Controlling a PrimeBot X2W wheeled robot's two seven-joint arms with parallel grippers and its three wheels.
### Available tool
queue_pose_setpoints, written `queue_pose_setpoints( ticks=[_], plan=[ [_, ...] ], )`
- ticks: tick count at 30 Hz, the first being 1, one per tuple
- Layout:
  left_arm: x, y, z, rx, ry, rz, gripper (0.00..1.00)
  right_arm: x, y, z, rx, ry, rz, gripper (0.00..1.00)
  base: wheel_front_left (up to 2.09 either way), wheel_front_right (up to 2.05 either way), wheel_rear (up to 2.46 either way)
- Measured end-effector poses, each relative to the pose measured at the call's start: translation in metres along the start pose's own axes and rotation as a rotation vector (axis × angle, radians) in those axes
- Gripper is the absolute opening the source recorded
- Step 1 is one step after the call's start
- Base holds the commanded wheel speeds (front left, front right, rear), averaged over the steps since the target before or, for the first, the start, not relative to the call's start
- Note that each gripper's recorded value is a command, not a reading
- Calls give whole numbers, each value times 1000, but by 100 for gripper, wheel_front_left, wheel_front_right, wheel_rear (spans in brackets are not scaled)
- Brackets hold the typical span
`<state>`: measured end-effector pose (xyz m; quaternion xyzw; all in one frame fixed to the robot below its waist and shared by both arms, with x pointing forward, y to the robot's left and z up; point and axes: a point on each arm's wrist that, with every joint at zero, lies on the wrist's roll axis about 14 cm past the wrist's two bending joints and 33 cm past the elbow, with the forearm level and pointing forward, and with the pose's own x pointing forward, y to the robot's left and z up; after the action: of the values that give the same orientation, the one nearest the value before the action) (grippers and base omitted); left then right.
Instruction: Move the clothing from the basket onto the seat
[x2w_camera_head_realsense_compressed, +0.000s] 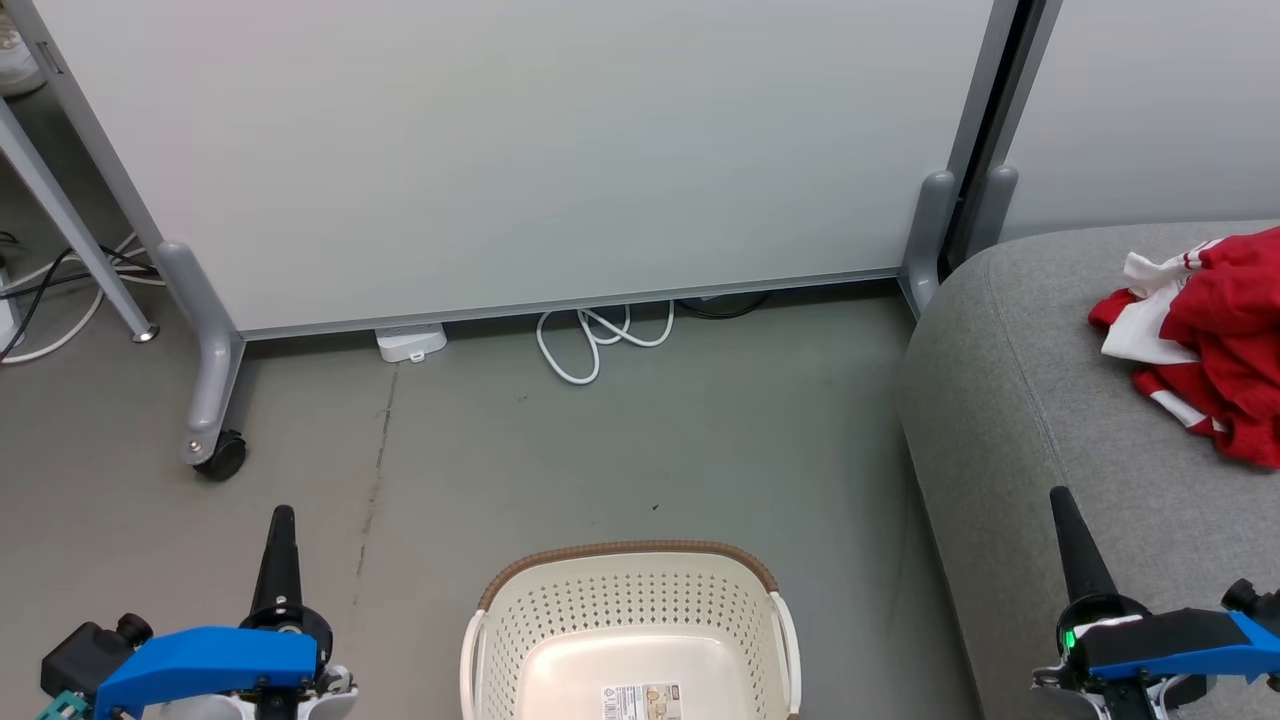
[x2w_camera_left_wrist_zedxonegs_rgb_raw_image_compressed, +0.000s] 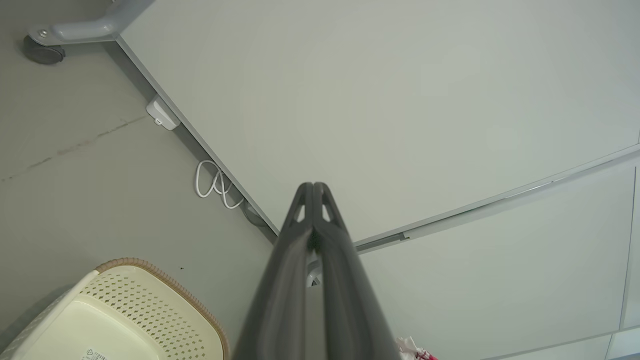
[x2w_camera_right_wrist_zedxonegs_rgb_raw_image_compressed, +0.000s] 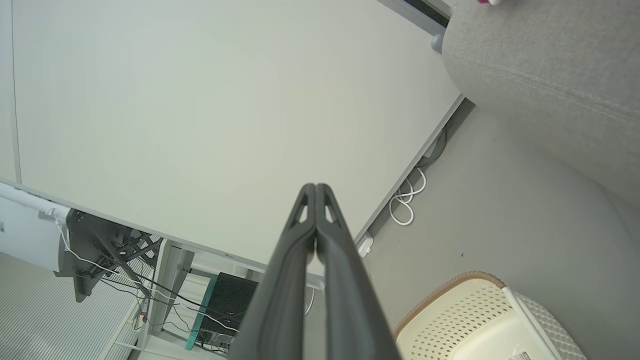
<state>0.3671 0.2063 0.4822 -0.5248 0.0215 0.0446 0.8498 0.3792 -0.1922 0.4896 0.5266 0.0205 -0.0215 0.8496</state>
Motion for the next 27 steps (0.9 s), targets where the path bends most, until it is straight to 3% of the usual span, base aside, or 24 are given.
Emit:
queue_pose_setpoints(
  ticks=[27],
  plan=[
    [10, -11, 1, -244, 19, -35, 0, 4, 4, 6, 244, 4, 16, 0, 0, 0, 0]
  ],
)
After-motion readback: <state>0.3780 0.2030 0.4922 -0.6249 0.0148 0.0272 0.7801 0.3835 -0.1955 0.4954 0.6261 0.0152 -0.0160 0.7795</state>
